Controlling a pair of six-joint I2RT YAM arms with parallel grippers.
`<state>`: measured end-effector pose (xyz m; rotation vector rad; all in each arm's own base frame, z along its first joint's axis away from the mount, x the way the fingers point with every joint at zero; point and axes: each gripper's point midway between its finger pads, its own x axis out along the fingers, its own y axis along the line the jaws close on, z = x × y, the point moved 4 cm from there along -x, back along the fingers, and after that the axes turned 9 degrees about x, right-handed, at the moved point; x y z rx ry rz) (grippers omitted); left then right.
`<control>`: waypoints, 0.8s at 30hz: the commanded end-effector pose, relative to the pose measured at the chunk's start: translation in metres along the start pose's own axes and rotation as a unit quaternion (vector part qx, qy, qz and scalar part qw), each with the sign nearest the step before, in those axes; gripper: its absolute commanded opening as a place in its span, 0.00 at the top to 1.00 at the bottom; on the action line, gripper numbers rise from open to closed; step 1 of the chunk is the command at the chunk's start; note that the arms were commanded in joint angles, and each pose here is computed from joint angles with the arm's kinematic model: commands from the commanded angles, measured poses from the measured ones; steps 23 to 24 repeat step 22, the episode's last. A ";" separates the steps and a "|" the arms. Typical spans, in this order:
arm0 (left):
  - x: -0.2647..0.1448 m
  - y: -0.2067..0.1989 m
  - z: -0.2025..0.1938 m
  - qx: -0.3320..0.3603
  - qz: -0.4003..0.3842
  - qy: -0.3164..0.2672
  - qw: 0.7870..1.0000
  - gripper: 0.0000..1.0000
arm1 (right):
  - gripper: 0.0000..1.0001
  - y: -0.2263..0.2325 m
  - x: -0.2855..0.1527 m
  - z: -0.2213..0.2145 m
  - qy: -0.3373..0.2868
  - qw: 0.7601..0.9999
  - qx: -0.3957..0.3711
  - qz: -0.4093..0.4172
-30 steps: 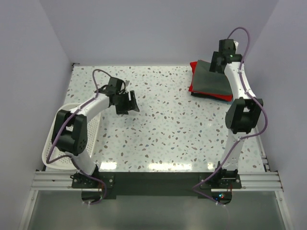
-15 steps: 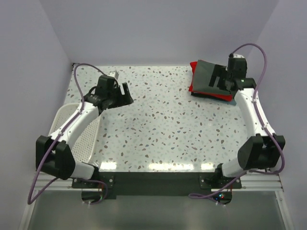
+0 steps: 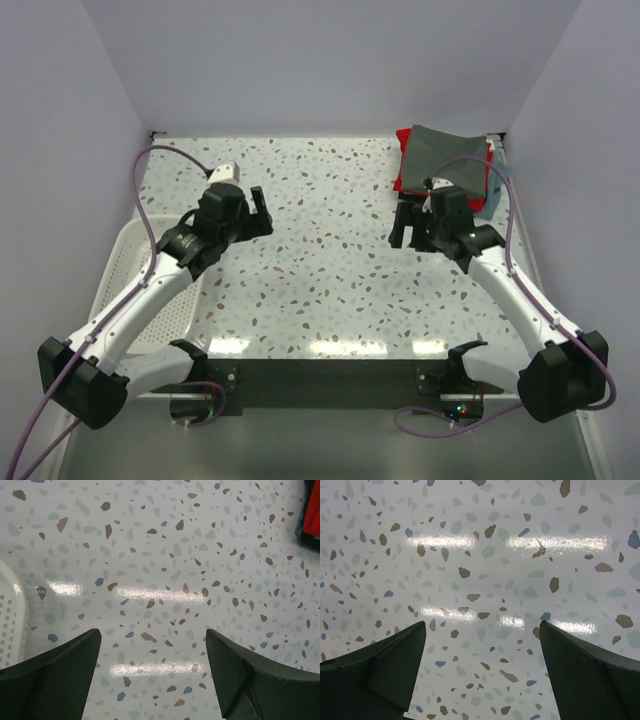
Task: Fold and stack the t-shirts
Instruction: Reset both grippers
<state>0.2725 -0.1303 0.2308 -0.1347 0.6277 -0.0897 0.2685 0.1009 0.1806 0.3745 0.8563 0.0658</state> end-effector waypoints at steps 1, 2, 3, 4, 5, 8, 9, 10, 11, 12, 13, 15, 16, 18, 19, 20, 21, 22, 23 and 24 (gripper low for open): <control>-0.011 0.015 -0.001 -0.024 0.038 -0.021 0.999 0.09 | 0.01 0.008 -0.013 0.009 -0.037 0.999 0.007 0.027; -0.014 0.017 -0.003 -0.027 0.043 -0.019 0.999 0.09 | 0.01 0.008 -0.016 0.009 -0.038 0.999 0.005 0.027; -0.015 0.017 -0.003 -0.032 0.044 -0.017 0.998 0.09 | 0.01 0.008 -0.019 0.009 -0.039 0.999 0.003 0.028; -0.017 0.016 -0.003 -0.037 0.041 -0.017 0.998 0.09 | 0.01 0.007 -0.024 0.010 -0.044 0.999 -0.002 0.030; -0.020 0.015 -0.001 -0.043 0.034 -0.022 0.998 0.09 | 0.01 0.007 -0.025 0.010 -0.045 0.999 -0.006 0.031; -0.024 0.016 0.001 -0.055 0.036 -0.029 0.997 0.09 | 0.01 0.004 -0.026 0.006 -0.042 0.999 -0.015 0.028; -0.025 0.017 0.001 -0.057 0.040 -0.030 0.997 0.09 | 0.01 0.003 -0.025 0.005 -0.039 0.999 -0.016 0.027; -0.026 0.019 0.001 -0.056 0.044 -0.029 0.997 0.09 | 0.01 0.003 -0.024 0.003 -0.038 0.999 -0.015 0.028; -0.028 0.022 0.000 -0.054 0.054 -0.027 0.997 0.09 | 0.01 0.003 -0.024 0.003 -0.037 0.999 -0.015 0.029; -0.028 0.023 0.001 -0.050 0.058 -0.026 0.997 0.09 | 0.01 0.002 -0.023 0.001 -0.035 0.999 -0.013 0.030; -0.029 0.026 -0.001 -0.046 0.064 -0.025 0.997 0.09 | 0.01 0.004 -0.023 0.000 -0.036 0.999 -0.013 0.034; -0.032 0.030 0.000 -0.043 0.074 -0.029 0.996 0.09 | 0.01 0.003 -0.023 0.000 -0.038 0.999 -0.013 0.033; -0.033 0.032 0.000 -0.041 0.077 -0.031 0.996 0.09 | 0.01 0.002 -0.023 0.000 -0.038 0.999 -0.014 0.032; -0.033 0.033 -0.002 -0.039 0.079 -0.033 0.996 0.09 | 0.01 0.002 -0.023 0.000 -0.038 0.999 -0.015 0.030; -0.033 0.034 -0.003 -0.039 0.081 -0.032 0.995 0.09 | 0.01 0.001 -0.022 0.000 -0.037 0.999 -0.014 0.028; -0.032 0.034 -0.002 -0.040 0.080 -0.035 0.995 0.09 | 0.01 0.001 -0.022 0.000 -0.037 0.999 -0.013 0.028; -0.032 0.034 -0.004 -0.040 0.081 -0.035 0.995 0.09 | 0.01 0.000 -0.021 -0.002 -0.034 0.999 -0.012 0.027; -0.032 0.034 -0.002 -0.046 0.083 -0.038 0.995 0.09 | 0.01 0.001 -0.020 -0.002 -0.034 0.999 -0.008 0.027; -0.032 0.034 -0.002 -0.046 0.083 -0.038 0.995 0.09 | 0.01 0.001 -0.020 -0.002 -0.034 0.999 -0.008 0.027; -0.032 0.034 -0.002 -0.046 0.083 -0.038 0.995 0.09 | 0.01 0.001 -0.020 -0.002 -0.034 0.999 -0.008 0.027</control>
